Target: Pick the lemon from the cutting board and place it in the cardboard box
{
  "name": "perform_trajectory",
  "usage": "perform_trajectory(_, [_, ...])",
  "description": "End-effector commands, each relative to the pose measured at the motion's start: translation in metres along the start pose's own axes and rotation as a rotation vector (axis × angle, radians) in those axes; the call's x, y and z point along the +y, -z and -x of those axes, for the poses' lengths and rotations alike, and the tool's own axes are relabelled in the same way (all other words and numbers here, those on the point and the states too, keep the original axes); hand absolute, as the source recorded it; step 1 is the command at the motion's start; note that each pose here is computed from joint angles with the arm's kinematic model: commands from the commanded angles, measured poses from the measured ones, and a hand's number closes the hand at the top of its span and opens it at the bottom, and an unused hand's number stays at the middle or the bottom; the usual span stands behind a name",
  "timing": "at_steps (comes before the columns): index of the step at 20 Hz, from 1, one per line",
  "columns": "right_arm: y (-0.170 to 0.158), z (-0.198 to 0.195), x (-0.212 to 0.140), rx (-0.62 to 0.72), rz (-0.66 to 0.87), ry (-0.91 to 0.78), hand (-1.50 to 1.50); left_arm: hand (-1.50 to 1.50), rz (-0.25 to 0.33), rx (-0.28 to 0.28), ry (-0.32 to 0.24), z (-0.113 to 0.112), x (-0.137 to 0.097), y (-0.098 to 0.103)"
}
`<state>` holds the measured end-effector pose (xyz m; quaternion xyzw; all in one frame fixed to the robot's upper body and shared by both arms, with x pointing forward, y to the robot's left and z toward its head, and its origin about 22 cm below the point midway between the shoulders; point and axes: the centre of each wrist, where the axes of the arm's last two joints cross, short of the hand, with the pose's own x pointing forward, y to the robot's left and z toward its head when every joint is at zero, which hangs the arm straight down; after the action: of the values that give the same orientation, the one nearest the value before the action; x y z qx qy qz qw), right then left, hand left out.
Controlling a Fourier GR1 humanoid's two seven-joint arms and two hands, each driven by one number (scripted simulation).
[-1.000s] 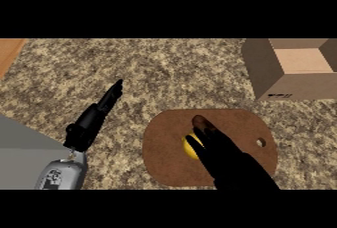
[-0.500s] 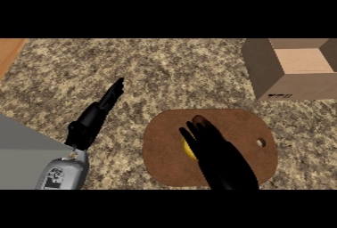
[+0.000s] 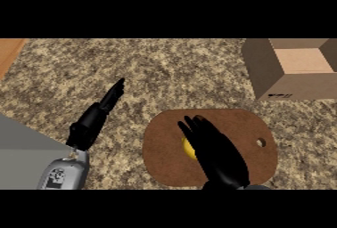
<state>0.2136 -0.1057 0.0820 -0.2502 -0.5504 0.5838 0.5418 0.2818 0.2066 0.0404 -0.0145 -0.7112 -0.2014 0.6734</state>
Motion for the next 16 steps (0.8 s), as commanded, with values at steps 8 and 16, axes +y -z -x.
perform_trajectory(8, [0.007,0.015,0.014,0.024,-0.074,-0.041,-1.5,0.0,0.007,-0.009,-0.014,-0.007,-0.018,0.015])
perform_trajectory(16, [0.024,0.008,0.038,0.039,-0.099,-0.046,-1.5,0.0,-0.007,0.0,0.02,0.004,-0.002,-0.003])
